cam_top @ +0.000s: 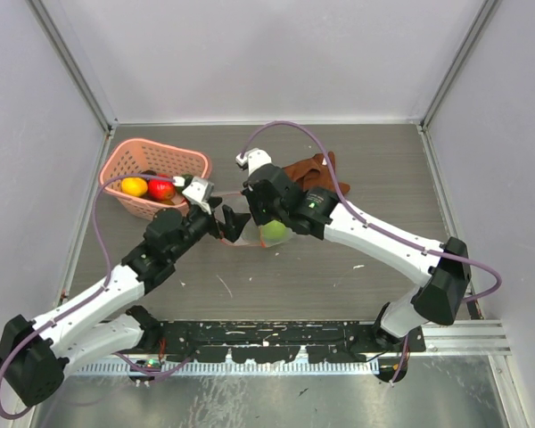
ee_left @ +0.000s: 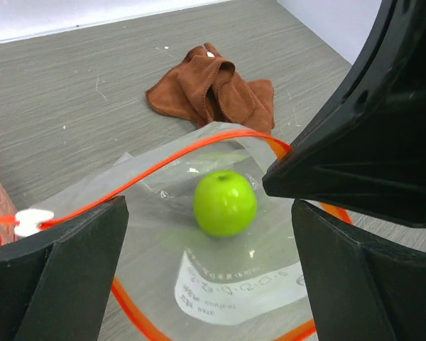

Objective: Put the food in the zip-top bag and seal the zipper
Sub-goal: Place the fake fruit in the zipper food storage bag, then pick up the fake fruit from the bin.

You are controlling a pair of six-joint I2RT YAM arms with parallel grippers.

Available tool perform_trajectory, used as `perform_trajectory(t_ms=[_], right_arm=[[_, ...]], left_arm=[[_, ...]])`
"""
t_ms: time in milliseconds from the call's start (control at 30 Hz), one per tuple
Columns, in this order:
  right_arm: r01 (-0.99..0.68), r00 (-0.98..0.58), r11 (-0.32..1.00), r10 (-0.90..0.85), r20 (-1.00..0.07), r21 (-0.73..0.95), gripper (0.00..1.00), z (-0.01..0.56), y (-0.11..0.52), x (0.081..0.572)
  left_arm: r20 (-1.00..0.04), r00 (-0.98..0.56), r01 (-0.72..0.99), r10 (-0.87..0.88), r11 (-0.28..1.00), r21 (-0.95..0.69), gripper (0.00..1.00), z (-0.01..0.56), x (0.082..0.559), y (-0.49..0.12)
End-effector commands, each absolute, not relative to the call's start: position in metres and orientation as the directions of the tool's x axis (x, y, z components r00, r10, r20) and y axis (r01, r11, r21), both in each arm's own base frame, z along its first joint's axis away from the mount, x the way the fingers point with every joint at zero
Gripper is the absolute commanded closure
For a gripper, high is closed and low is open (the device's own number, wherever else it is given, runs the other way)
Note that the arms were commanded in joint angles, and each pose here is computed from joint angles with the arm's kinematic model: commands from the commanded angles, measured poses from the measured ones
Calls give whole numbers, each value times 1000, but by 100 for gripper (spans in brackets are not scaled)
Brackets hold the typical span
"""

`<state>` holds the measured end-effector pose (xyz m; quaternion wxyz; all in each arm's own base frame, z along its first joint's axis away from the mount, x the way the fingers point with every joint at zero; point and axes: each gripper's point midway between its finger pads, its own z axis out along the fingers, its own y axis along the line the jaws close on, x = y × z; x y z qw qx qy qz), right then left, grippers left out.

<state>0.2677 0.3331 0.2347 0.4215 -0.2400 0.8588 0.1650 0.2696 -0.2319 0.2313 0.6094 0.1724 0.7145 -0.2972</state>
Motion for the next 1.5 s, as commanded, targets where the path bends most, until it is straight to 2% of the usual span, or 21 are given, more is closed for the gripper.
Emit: perform_trajectory(t_ms=[0, 367, 500, 833, 1167, 1467], right_arm=[[-535, -488, 835, -184, -853, 127, 100, 266, 330, 271], [-485, -501, 862, -134, -855, 149, 100, 263, 314, 280], [-476, -507, 866, -128, -853, 153, 100, 260, 310, 281], [-466, -506, 873, -128, -853, 145, 100, 257, 306, 282], [-469, -501, 872, -135, -855, 138, 100, 256, 305, 283], [-474, -499, 870, -140, -855, 135, 100, 255, 305, 284]], left_arm=[[-971, -185, 575, -151, 784, -232, 1, 269, 270, -224], [-932, -333, 404, -144, 871, -279, 2, 292, 253, -184], [-930, -359, 388, -76, 894, -223, 2, 300, 247, -173], [-919, -393, 180, 37, 983, -38, 2, 317, 268, -122], [-830, -540, -108, -139, 990, -96, 2, 296, 309, -55], [-721, -583, -421, -375, 898, -127, 2, 263, 345, -8]])
